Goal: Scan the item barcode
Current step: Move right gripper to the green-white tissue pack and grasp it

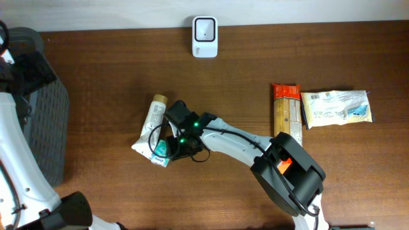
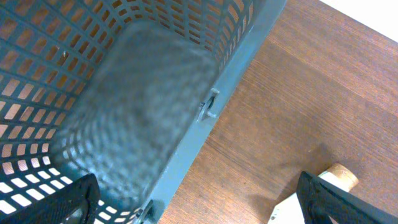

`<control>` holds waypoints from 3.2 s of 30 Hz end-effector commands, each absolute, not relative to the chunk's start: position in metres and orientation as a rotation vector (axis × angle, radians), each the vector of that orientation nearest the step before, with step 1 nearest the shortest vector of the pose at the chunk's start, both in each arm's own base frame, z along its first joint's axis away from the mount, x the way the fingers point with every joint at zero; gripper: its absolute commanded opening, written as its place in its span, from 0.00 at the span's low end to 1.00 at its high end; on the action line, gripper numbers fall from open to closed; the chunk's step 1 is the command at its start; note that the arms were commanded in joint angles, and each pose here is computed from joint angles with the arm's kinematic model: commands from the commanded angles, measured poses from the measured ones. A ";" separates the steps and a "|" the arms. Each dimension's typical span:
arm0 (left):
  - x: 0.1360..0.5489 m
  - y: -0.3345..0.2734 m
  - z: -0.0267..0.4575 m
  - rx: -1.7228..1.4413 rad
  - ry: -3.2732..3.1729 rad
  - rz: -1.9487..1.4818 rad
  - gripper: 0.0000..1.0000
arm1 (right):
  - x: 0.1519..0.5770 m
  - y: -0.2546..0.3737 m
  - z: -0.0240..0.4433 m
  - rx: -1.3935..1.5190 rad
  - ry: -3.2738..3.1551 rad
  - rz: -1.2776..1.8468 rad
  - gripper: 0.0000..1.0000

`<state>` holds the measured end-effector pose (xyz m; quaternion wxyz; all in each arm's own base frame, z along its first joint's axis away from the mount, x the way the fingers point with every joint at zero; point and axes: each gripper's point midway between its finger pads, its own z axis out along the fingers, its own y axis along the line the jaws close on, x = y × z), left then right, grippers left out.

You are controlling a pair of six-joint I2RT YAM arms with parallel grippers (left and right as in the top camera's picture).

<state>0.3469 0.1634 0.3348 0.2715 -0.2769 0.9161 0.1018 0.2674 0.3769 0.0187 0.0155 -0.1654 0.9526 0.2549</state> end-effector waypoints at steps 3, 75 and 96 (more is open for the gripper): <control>0.345 0.165 0.339 -0.730 2.462 0.286 0.99 | 0.264 0.386 0.017 -0.560 2.929 0.806 0.29; 0.345 0.164 0.339 -0.730 2.462 0.285 0.99 | 0.343 0.337 0.063 -0.361 2.786 0.571 0.77; 0.345 0.164 0.339 -0.730 2.462 0.285 0.99 | 0.265 0.363 -0.002 -0.572 3.066 0.721 0.04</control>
